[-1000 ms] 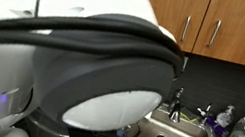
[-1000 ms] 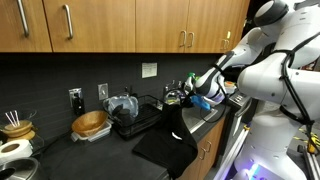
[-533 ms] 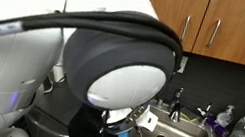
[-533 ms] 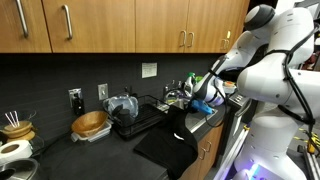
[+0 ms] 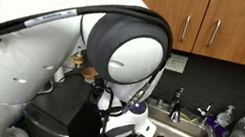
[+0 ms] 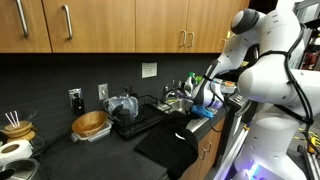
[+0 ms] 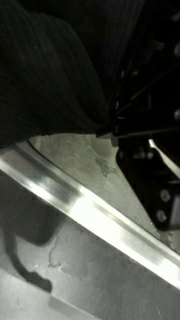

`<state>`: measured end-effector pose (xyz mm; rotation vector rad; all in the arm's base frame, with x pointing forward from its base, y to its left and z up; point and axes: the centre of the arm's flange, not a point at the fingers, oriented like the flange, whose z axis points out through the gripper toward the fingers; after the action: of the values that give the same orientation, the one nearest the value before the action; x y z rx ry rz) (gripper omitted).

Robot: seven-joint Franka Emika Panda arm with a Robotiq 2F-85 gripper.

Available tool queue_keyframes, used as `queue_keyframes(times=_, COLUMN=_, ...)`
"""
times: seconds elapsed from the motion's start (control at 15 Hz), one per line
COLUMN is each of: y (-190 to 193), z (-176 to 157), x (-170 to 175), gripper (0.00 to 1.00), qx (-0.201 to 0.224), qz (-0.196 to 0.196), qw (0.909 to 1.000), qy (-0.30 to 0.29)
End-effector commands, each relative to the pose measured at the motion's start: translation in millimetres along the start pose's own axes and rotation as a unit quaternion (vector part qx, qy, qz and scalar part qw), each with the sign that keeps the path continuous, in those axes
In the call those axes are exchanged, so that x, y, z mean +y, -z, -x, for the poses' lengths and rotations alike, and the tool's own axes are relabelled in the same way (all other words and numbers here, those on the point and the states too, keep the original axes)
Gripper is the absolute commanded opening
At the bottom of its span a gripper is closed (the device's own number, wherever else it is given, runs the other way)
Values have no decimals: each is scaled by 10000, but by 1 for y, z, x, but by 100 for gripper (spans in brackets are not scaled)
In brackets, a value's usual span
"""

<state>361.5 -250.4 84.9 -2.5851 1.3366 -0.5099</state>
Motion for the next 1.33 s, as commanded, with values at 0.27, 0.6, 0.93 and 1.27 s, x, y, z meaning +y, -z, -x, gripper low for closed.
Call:
queue_keyframes(times=0.27, y=-6, z=17, x=25, gripper=1, qx=-6, qz=679, qw=9951, qy=-721)
queue_keyframes(times=0.6, y=-9, z=17, x=17, gripper=1, qx=-56, qz=770, qw=9939, qy=-783)
queue_keyframes(times=0.93, y=-15, z=14, x=19, gripper=4, qx=-66, qz=680, qw=9954, qy=-672)
queue_keyframes(times=1.27, y=-15, z=14, x=19, gripper=4, qx=-63, qz=684, qw=9953, qy=-678)
